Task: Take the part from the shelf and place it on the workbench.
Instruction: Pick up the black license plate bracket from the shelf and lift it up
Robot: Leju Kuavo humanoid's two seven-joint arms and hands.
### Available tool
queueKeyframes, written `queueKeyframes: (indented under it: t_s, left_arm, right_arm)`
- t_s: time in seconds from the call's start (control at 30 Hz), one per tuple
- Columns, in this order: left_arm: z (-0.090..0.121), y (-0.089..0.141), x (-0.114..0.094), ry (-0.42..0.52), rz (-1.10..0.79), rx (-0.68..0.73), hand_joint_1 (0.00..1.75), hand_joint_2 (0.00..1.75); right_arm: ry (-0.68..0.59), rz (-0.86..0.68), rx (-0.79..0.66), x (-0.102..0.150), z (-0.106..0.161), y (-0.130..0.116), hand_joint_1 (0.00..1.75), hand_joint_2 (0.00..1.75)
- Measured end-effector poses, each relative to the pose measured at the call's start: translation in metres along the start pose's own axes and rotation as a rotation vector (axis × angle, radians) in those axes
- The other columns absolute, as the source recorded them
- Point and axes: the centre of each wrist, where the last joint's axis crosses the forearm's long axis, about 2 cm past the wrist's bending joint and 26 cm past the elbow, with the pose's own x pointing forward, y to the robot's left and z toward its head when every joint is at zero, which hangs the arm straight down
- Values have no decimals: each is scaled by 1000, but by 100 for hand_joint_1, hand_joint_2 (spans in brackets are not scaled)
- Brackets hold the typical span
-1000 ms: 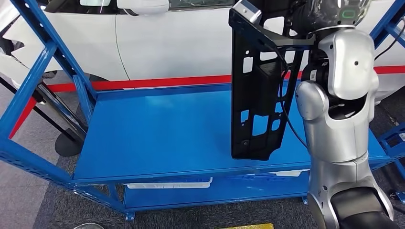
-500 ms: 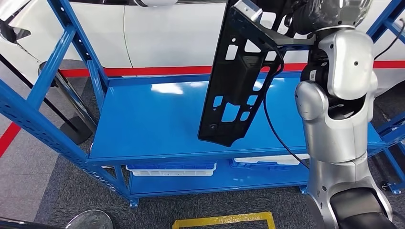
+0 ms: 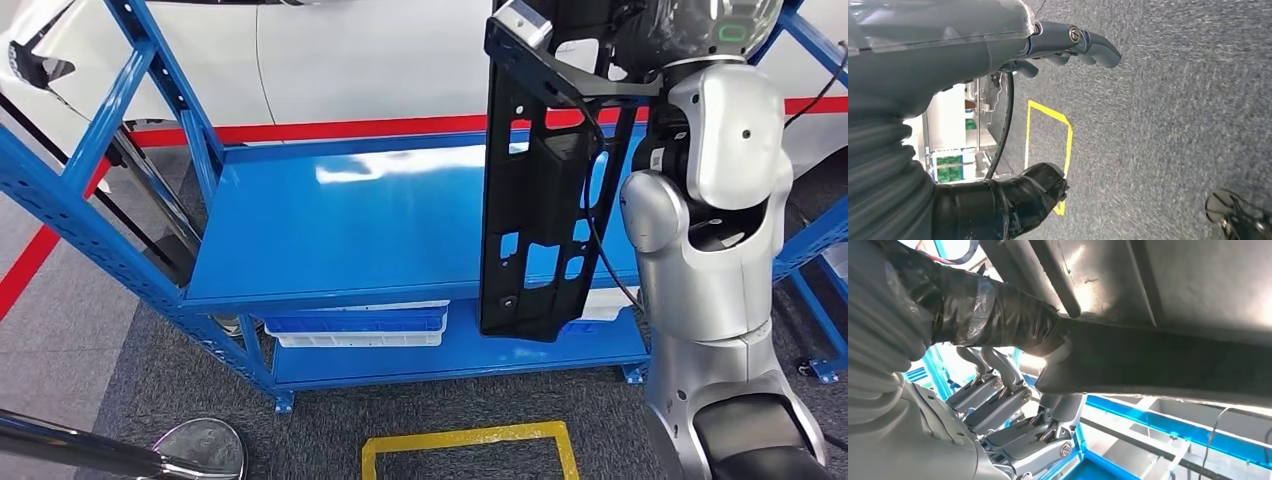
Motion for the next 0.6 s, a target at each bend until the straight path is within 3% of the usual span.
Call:
queueKeyframes:
  t_s: [0.6]
  left_arm:
    - [0, -2, 1, -11, -16, -4, 0, 175]
  right_arm:
    - [1, 14, 9, -3, 3, 4, 175, 175]
